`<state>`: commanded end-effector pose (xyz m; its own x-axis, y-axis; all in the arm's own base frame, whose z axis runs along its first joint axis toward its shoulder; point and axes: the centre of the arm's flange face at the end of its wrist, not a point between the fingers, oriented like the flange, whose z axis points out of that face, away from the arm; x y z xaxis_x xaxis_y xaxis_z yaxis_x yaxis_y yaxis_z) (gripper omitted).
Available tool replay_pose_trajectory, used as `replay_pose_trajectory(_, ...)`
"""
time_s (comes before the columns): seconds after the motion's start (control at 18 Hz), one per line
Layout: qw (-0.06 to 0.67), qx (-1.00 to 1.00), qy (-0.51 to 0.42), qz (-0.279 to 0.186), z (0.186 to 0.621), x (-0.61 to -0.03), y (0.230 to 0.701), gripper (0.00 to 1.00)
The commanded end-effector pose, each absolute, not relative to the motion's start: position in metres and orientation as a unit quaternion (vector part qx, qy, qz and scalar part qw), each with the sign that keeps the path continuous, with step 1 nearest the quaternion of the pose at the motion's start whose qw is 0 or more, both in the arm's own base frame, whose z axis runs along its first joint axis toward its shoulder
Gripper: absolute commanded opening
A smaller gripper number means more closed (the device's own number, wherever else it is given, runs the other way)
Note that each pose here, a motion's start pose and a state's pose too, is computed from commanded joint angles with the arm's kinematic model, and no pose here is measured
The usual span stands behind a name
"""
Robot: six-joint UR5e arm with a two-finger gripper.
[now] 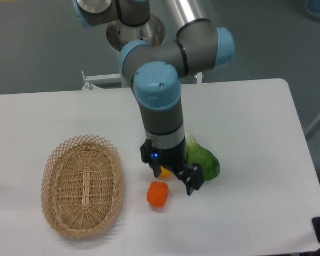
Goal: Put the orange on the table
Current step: 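Lift the open gripper up and away from the orange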
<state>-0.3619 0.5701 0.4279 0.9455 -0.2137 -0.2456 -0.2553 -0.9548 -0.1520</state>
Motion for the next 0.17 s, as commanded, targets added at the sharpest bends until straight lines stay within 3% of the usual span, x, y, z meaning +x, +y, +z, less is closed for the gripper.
replay_pose_trajectory(0.17, 0.091, -0.982, 0.119, 0.113, 0.4279, -0.3615, 0.5696, 1.0)
